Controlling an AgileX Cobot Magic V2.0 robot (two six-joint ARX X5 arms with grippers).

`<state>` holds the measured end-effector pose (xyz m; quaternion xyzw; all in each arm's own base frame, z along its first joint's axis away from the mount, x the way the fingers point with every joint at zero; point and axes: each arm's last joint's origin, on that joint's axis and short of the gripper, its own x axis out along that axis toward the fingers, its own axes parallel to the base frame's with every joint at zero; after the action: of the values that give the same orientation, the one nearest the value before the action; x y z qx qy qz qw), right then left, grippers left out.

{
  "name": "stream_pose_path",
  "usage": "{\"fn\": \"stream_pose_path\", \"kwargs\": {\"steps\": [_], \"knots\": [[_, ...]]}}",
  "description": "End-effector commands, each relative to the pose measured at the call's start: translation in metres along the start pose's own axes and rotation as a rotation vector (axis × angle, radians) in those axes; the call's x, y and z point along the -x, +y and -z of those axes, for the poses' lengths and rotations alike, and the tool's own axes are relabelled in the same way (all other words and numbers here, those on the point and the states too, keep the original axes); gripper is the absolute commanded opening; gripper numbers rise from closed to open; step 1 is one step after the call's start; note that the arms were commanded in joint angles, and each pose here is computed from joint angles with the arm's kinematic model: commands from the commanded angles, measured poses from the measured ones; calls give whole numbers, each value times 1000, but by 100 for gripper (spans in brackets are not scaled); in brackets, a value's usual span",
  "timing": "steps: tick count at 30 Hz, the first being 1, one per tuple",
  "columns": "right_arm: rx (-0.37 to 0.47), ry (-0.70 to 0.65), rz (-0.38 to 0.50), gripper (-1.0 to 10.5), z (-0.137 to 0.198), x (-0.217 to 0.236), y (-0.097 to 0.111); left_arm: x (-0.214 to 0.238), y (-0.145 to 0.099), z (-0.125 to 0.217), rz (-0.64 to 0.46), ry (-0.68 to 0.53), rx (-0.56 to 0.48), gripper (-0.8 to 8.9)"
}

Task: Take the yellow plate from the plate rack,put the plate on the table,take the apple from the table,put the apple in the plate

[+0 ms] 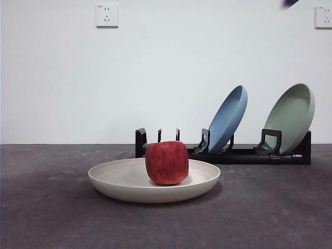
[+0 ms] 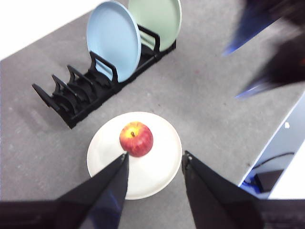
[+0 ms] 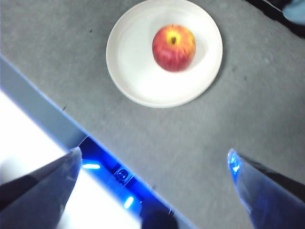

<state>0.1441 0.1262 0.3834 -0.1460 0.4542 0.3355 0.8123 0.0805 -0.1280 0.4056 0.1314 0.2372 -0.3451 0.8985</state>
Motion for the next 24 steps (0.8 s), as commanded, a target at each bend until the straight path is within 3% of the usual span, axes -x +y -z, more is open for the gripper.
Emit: {"fn": "stream_pose_path", "kwargs": {"steps": [1,5,7,8,24], "knots": [[-27,-11,-3,360,14,18,2,-2,-1,1,-3,16,-8,188],[-27,-36,-3,124,32,38,3,-4,-1,3,-4,42,-14,164],[-25,-57,-4,-27,37,45,4,-4,-1,4,-6,51,-17,23],[-24,-66,-4,-10,39,48,4,-4,-1,4,-6,52,-16,-18],[-44,-72,-1,2,45,54,4,-4,-1,4,15,57,-17,-3]]}}
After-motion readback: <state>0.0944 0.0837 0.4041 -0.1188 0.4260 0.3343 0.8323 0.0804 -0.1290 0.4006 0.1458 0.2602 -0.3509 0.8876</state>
